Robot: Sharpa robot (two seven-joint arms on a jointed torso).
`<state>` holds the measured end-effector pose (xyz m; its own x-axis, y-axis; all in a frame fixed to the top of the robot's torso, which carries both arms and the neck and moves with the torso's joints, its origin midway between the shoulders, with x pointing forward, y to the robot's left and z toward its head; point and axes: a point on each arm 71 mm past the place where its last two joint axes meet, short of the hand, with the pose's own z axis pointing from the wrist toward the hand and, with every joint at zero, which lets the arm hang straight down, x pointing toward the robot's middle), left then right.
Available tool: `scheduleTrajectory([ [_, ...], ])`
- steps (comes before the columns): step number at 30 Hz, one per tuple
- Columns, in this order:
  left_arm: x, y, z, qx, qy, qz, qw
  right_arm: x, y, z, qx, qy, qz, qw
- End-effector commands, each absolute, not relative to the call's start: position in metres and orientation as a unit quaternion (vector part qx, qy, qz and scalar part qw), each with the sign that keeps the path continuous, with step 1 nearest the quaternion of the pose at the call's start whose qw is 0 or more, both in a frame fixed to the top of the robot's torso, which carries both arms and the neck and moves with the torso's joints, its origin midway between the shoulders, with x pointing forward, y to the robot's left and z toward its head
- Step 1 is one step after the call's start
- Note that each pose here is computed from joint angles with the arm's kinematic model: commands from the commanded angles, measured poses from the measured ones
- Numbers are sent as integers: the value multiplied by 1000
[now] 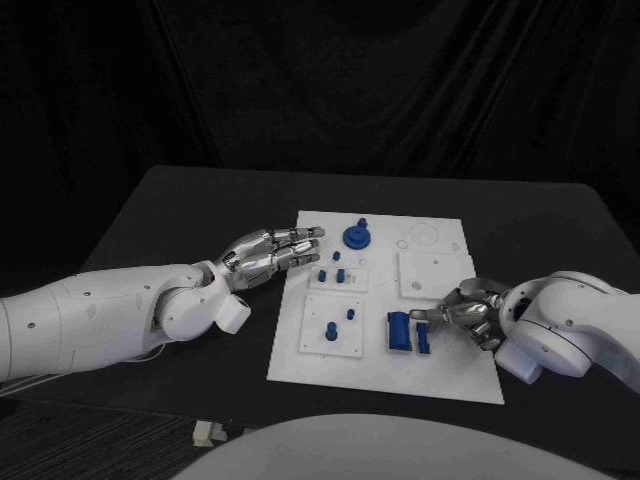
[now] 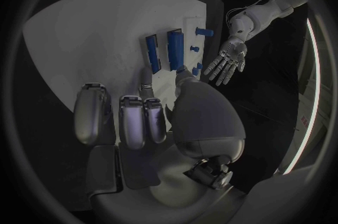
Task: Assemble the parts on the task board
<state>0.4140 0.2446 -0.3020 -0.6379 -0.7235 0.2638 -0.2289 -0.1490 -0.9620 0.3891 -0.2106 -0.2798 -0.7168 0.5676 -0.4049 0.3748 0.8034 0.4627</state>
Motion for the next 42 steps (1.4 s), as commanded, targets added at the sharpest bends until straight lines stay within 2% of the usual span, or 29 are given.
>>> scheduleTrajectory([
  [1, 413, 243, -301, -380, 620, -662, 184, 388, -211, -277, 236, 910, 175, 293],
  [6, 412, 244, -301, -380, 619, -662, 185, 386, -218, -270, 226, 904, 172, 319],
  [10, 411, 245, -299, -380, 615, -665, 189, 387, -223, -257, 222, 898, 175, 338],
  [13, 410, 247, -297, -380, 609, -668, 196, 387, -227, -243, 222, 888, 188, 357],
  [16, 409, 250, -294, -380, 600, -673, 206, 387, -227, -227, 225, 866, 220, 389],
  [21, 404, 256, -287, -380, 583, -681, 229, 391, -227, -203, 234, 800, 298, 465],
  [23, 402, 259, -282, -378, 574, -685, 242, 395, -228, -191, 235, 759, 338, 505],
  [25, 402, 262, -274, -370, 564, -690, 263, 399, -231, -178, 240, 699, 385, 552],
  [29, 403, 263, -264, -352, 553, -696, 292, 406, -235, -166, 246, 625, 442, 595],
  [35, 408, 256, -258, -333, 535, -707, 321, 410, -240, -177, 256, 585, 509, 578],
  [42, 411, 251, -256, -312, 528, -708, 349, 411, -246, -194, 274, 563, 553, 550],
])
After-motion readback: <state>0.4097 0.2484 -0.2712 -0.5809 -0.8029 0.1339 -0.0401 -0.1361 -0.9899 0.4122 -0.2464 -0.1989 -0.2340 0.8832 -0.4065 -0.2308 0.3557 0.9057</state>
